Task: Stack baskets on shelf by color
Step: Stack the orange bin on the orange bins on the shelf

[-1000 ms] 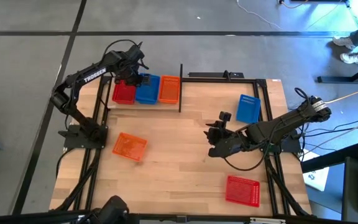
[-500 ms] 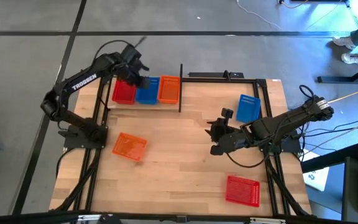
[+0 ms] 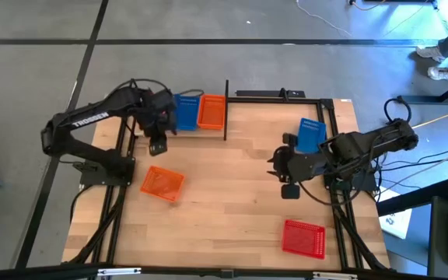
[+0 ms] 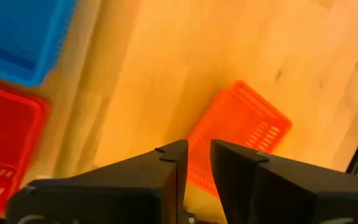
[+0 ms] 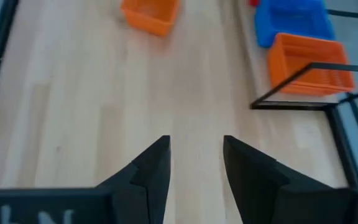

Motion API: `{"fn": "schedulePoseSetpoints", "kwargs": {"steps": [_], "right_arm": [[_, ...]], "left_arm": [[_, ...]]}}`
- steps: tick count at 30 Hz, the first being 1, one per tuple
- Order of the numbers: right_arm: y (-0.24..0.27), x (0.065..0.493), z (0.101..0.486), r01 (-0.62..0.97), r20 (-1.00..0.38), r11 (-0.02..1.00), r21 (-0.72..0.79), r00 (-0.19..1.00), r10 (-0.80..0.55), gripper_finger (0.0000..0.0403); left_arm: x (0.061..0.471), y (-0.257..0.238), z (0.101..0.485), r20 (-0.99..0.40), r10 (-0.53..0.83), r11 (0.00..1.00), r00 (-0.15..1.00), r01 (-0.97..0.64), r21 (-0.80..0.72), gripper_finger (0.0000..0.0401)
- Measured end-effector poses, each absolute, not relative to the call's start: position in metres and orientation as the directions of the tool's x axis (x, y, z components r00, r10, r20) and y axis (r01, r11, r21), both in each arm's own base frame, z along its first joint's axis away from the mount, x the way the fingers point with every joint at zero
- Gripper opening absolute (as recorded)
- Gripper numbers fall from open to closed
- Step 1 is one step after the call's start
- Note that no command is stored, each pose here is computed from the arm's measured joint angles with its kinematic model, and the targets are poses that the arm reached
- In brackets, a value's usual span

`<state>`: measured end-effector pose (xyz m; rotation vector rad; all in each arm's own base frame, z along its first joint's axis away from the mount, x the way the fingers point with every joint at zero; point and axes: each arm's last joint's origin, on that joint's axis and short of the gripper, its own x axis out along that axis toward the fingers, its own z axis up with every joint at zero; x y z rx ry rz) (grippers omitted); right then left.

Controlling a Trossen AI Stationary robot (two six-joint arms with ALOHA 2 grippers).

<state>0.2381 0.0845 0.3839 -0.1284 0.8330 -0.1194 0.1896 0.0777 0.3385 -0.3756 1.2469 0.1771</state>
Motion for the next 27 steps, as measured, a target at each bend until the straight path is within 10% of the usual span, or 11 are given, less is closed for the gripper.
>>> {"fn": "schedulePoseSetpoints", "kwargs": {"steps": [18,27], "right_arm": [[0.086,0.239,0.384,0.049,-0.732,0.992,-0.117,0.67,-0.119,0.0149],[0.086,0.239,0.384,0.049,-0.733,0.992,-0.118,0.67,-0.12,0.0149]], "left_arm": [[0.204,0.058,0.326,-0.973,-0.079,0.933,0.216,-0.328,-0.149,0.0095],[0.206,0.045,0.276,-0.987,-0.111,0.992,0.115,-0.044,-0.117,0.0095]]}}
